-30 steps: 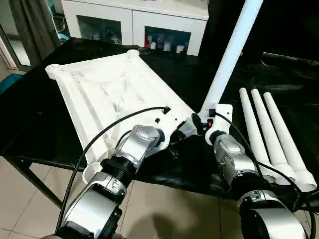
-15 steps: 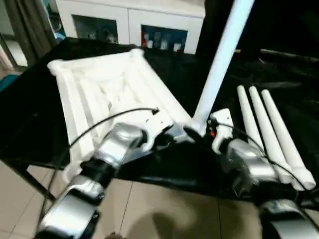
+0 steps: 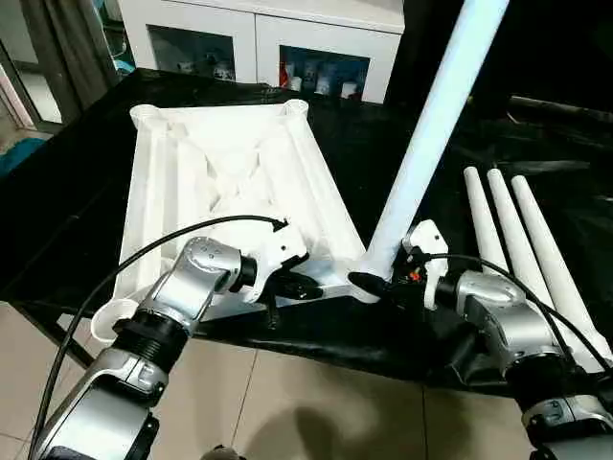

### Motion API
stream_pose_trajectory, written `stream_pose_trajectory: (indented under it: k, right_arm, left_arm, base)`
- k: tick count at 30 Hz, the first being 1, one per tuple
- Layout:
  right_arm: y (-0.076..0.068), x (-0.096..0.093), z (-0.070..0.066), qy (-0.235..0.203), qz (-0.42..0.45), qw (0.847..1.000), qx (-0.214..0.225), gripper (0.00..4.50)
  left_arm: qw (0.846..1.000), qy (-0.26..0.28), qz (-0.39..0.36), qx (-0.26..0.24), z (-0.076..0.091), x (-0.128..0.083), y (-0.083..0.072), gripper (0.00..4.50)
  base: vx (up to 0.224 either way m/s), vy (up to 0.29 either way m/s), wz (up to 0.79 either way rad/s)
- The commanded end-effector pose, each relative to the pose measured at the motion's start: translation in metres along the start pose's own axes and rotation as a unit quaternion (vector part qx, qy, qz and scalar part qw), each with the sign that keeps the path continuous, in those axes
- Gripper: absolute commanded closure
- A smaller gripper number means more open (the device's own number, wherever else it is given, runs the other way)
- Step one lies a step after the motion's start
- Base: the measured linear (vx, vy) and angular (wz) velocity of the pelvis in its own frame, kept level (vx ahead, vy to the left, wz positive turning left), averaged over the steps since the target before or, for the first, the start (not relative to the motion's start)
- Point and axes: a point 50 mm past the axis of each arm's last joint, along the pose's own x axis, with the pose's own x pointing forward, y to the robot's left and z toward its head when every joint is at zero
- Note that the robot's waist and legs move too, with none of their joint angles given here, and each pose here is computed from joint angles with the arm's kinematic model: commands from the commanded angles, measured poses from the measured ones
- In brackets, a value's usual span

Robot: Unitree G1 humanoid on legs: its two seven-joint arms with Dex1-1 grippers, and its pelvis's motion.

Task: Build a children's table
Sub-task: Rotate leg to tighten

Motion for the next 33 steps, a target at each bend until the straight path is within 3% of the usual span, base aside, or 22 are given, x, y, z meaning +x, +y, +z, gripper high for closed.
stream_pose_trajectory:
  k: [1, 5, 11, 13, 16, 18, 20, 21, 25, 26, 33]
  right_arm:
    - [-0.002, -0.005, -0.001, 0.011, 0.000, 1.000, -0.002, 1.41]
    - [-0.003, -0.005, -0.001, 0.004, -0.006, 1.000, 0.009, 1.68]
    - [-0.013, -0.001, -0.011, -0.003, -0.108, 0.993, 0.048, 1.73]
    - [-0.025, 0.002, -0.022, -0.004, -0.244, 0.965, 0.098, 1.73]
    - [-0.030, 0.003, -0.028, 0.003, -0.309, 0.942, 0.130, 1.74]
    - [-0.032, 0.008, -0.034, 0.008, -0.385, 0.907, 0.169, 1.74]
    - [-0.032, 0.008, -0.034, 0.008, -0.385, 0.907, 0.169, 1.74]
    - [-0.028, 0.019, -0.035, 0.014, -0.414, 0.891, 0.187, 1.74]
    - [-0.018, 0.038, -0.027, 0.009, -0.403, 0.900, 0.167, 1.74]
    - [-0.015, 0.043, -0.024, 0.001, -0.393, 0.906, 0.154, 1.19]
    - [-0.018, 0.040, -0.017, -0.019, -0.397, 0.908, 0.129, 0.63]
  left_arm:
    - [1.000, -0.006, -0.026, 0.002, 0.000, 0.004, -0.005, 4.50]
    - [1.000, -0.003, -0.021, 0.001, -0.001, 0.002, -0.004, 4.50]
    - [0.999, 0.003, 0.043, -0.019, -0.001, 0.011, 0.003, 4.50]
    - [0.990, 0.008, 0.134, -0.047, 0.003, 0.024, 0.015, 4.50]
    - [0.983, 0.008, 0.173, -0.064, 0.008, 0.033, 0.019, 4.50]
    - [0.972, 0.005, 0.222, -0.081, 0.020, 0.048, 0.021, 4.50]
    - [0.972, 0.005, 0.222, -0.081, 0.020, 0.048, 0.021, 4.50]
    - [0.966, -0.004, 0.246, -0.084, 0.032, 0.062, 0.020, 4.50]
    - [0.968, -0.012, 0.243, -0.058, 0.046, 0.076, 0.015, 4.50]
    - [0.973, -0.011, 0.227, -0.047, 0.048, 0.079, 0.013, 4.50]
    - [0.978, -0.011, 0.206, -0.031, 0.044, 0.079, 0.012, 4.50]
  base:
    - [0.000, 0.000, 0.00]
    - [0.000, 0.000, 0.00]
    - [0.000, 0.000, 0.00]
    - [0.000, 0.000, 0.00]
    - [0.000, 0.000, 0.00]
    - [0.000, 0.000, 0.00]
    - [0.000, 0.000, 0.00]
    - [0.000, 0.000, 0.00]
    - [0.000, 0.000, 0.00]
    - [0.000, 0.000, 0.00]
    - [0.000, 0.000, 0.00]
